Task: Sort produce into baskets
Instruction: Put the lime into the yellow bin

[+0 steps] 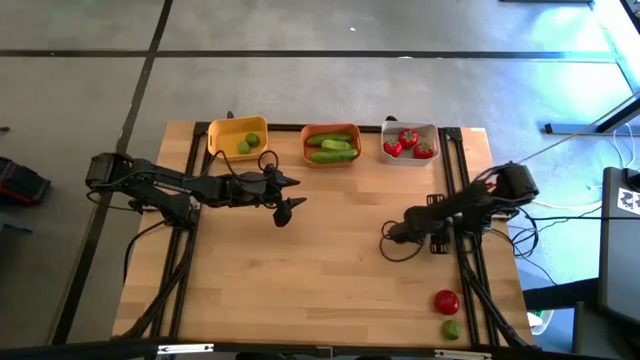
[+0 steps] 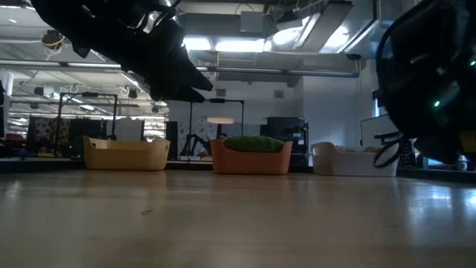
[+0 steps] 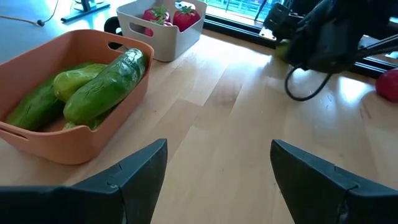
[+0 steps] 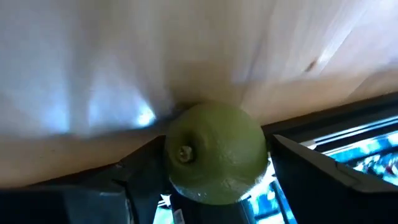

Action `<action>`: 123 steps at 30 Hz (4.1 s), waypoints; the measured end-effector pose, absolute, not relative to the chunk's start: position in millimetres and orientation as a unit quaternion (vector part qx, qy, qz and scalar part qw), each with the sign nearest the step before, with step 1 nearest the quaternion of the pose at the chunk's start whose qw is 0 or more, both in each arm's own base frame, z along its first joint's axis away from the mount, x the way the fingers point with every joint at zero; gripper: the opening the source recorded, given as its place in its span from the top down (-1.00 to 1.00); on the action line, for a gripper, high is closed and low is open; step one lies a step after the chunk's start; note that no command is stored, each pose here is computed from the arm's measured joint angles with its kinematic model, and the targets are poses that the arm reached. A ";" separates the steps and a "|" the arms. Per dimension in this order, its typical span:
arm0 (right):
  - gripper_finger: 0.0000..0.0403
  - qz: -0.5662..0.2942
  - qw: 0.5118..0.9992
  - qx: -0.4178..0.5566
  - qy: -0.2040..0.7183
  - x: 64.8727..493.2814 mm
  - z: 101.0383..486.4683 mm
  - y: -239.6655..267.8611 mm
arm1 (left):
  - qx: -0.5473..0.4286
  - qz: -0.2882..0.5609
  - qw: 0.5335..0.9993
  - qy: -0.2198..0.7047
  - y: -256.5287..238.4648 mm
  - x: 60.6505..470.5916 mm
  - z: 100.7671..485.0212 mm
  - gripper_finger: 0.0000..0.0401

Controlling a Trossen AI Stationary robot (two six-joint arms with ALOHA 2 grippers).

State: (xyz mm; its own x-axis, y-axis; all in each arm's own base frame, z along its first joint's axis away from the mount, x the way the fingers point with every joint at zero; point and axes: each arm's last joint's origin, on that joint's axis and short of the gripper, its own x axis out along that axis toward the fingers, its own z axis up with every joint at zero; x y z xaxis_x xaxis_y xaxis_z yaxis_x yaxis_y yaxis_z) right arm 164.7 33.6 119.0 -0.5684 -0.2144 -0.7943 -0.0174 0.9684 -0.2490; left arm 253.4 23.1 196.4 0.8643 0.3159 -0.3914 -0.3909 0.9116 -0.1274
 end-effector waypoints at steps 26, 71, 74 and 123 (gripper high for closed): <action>0.14 -0.101 0.704 -0.094 0.697 242.1 189.1 36.7 | -0.107 0.185 0.960 0.183 22.8 253.5 196.4 -0.40; 0.12 -0.105 0.940 -0.191 0.261 322.0 257.7 41.8 | -0.181 0.069 0.975 0.110 4.8 263.3 209.1 -0.40; 0.12 -0.097 0.944 -0.189 0.253 325.5 256.3 42.8 | -0.195 0.074 0.972 0.111 6.5 263.2 208.6 -0.40; 0.12 -0.048 0.983 -0.159 0.081 357.4 261.8 43.7 | -0.219 0.022 0.975 0.017 -2.6 265.8 228.9 -0.19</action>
